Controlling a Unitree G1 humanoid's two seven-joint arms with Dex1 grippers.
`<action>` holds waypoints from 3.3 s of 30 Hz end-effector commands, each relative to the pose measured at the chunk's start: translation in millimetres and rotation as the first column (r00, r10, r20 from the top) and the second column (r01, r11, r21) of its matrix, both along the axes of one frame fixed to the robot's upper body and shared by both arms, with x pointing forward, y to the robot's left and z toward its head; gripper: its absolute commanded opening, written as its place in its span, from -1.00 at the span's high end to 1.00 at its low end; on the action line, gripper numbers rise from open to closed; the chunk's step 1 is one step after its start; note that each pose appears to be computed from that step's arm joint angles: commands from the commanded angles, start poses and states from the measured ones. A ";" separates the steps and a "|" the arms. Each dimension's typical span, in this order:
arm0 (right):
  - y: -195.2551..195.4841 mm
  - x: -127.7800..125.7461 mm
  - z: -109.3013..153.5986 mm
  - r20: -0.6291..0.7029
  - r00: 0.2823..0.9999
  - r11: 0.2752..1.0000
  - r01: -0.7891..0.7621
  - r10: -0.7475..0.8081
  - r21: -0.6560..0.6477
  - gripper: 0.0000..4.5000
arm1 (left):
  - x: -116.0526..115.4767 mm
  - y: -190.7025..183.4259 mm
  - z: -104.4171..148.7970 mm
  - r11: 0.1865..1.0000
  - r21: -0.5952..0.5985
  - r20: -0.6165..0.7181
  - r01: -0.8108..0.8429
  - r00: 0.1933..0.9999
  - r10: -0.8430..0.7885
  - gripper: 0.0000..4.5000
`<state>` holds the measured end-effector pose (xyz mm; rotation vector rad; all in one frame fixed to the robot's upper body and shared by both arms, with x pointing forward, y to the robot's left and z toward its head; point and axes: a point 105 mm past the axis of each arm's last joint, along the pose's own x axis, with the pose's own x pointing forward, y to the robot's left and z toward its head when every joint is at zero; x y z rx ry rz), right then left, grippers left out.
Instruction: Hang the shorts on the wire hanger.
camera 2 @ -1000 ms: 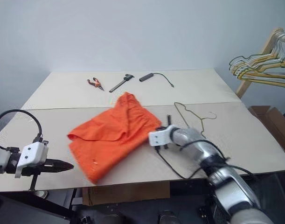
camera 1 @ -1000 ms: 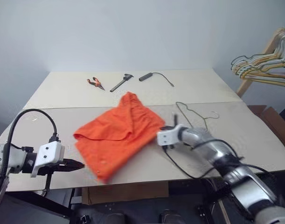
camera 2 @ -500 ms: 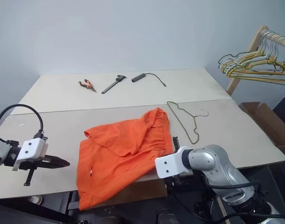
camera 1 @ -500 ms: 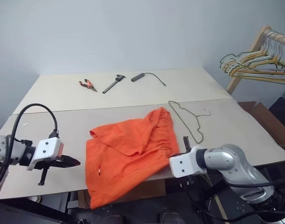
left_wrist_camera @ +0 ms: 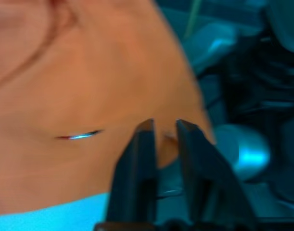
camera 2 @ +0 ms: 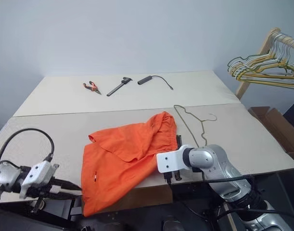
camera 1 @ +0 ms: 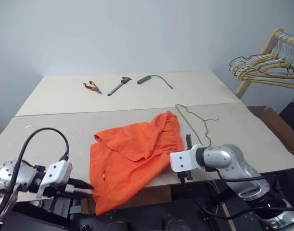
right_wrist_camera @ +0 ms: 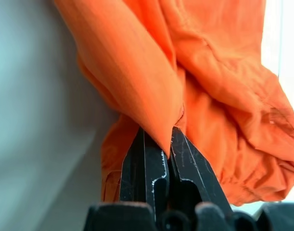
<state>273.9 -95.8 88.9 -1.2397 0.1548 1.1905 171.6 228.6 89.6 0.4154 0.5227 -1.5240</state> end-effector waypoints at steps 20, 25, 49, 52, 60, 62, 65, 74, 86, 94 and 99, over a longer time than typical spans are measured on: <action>12.7 9.7 13.6 0.079 0.997 0.996 -0.006 -0.001 0.087 1.00 | -15.4 -35.8 -36.5 0.952 0.202 0.448 0.229 0.843 -0.298 -0.74; 13.8 11.9 15.8 0.087 0.996 0.995 -0.004 -0.004 0.097 1.00 | -2.3 -40.6 -41.3 0.959 0.221 0.529 0.179 0.804 -0.273 -0.74; 5.8 7.5 19.1 0.060 0.998 0.998 -0.020 0.016 0.067 1.00 | 27.9 -25.5 0.4 0.998 0.060 0.469 -0.012 0.883 -0.017 0.98; 4.3 -0.7 20.1 0.022 0.998 0.997 -0.056 0.055 0.050 1.00 | 37.1 -14.2 14.9 0.997 0.056 0.454 -0.060 0.891 0.028 0.98; 8.0 8.8 28.5 -0.013 0.993 0.992 -0.120 0.121 0.038 1.00 | 82.3 -11.1 23.1 0.983 0.129 0.584 -0.132 0.811 0.032 0.98; 8.5 33.7 42.0 0.031 0.995 0.995 -0.095 0.093 0.039 1.00 | 109.4 -21.3 32.6 0.980 0.117 0.670 -0.159 0.741 0.040 0.98; 11.6 92.6 85.0 0.226 0.974 0.997 0.014 -0.029 0.070 1.00 | 165.1 -34.3 74.2 0.959 -0.035 0.845 -0.281 0.503 0.179 0.98; 16.5 154.3 296.6 0.652 0.427 0.698 -0.065 -0.627 0.713 1.00 | 194.9 6.5 272.6 0.691 -0.668 0.717 -0.276 -0.488 0.498 0.98; 39.1 116.4 132.5 0.615 0.767 0.920 -0.085 -0.185 0.382 1.00 | 127.6 7.6 133.0 0.941 -0.141 0.908 -0.307 0.338 0.247 0.98; 24.2 44.9 30.4 0.289 0.935 0.975 -0.221 0.205 0.025 1.00 | 61.9 9.2 54.1 0.970 0.158 0.609 -0.183 0.792 0.050 0.98; 13.5 27.0 24.9 0.191 0.947 0.966 -0.255 0.258 -0.041 1.00 | 26.8 0.3 32.3 0.968 0.246 0.396 -0.048 0.917 -0.055 0.98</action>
